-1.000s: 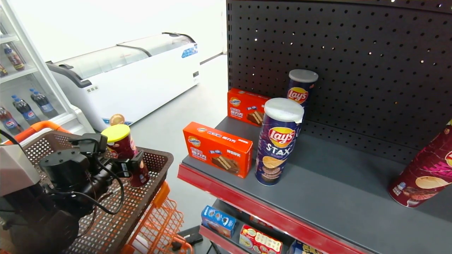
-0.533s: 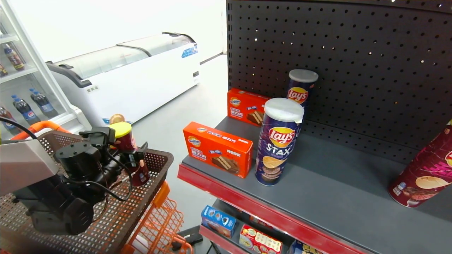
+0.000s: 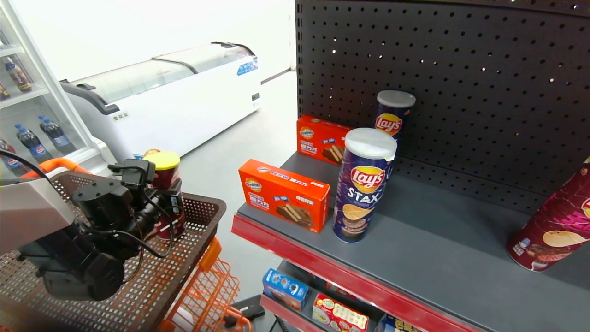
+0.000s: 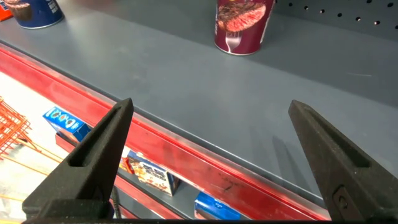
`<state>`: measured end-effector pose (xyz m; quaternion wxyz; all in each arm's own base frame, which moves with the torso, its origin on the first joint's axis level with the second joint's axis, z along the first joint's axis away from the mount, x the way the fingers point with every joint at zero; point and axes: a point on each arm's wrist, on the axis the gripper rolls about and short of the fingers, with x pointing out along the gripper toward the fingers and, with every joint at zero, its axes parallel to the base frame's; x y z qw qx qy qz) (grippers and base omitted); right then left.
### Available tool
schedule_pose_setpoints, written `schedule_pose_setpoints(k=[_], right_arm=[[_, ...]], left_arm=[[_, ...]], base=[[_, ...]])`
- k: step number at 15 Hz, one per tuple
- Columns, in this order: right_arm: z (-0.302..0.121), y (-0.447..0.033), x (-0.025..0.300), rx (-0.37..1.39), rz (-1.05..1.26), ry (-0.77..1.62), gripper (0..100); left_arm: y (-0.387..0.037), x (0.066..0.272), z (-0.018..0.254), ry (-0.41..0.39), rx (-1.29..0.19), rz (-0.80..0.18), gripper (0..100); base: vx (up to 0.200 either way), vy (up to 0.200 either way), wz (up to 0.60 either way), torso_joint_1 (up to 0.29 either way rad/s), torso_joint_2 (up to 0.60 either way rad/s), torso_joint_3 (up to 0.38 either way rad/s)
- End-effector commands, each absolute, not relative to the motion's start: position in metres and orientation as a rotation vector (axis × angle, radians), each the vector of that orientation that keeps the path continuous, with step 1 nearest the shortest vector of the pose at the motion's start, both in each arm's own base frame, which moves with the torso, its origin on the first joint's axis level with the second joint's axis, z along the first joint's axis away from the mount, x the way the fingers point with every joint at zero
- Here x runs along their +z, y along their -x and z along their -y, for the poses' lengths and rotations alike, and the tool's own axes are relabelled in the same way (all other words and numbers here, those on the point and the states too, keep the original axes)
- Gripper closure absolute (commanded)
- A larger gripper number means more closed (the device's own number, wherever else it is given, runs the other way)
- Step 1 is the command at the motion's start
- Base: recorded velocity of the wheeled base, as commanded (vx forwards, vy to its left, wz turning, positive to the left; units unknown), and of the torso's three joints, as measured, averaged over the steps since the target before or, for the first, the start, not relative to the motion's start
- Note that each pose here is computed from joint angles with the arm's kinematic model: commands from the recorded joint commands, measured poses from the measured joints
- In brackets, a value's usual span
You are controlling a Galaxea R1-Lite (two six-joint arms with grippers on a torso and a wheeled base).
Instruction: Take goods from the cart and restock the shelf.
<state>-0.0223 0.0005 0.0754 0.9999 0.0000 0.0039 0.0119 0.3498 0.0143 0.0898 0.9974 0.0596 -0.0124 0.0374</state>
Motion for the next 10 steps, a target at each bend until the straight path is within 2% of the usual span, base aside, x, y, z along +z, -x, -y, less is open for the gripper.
schedule_pose_setpoints(k=[1,4,5,7,10], right_arm=[[-0.001,0.022,0.075,0.025,-0.009,0.0,0],[-0.001,0.022,0.075,0.025,-0.009,0.0,0],[-0.001,0.022,0.075,0.025,-0.009,0.0,0],[-0.001,0.022,0.075,0.025,-0.009,0.0,0],[-0.001,0.022,0.075,0.025,-0.009,0.0,0]], left_arm=[[-0.335,0.118,-0.009,-0.118,0.063,0.075,100],[-0.311,0.152,0.004,-0.117,0.011,0.085,100],[-0.3,0.17,0.009,-0.106,-0.005,0.114,100],[-0.284,0.191,0.013,-0.097,-0.017,0.174,100],[-0.248,0.207,0.016,-0.091,-0.042,0.154,100]], base=[[0.0,0.0,0.0,0.0,0.0,0.0],[0.0,0.0,0.0,0.0,0.0,0.0],[0.0,0.0,0.0,0.0,0.0,0.0],[0.0,0.0,0.0,0.0,0.0,0.0],[0.0,0.0,0.0,0.0,0.0,0.0]])
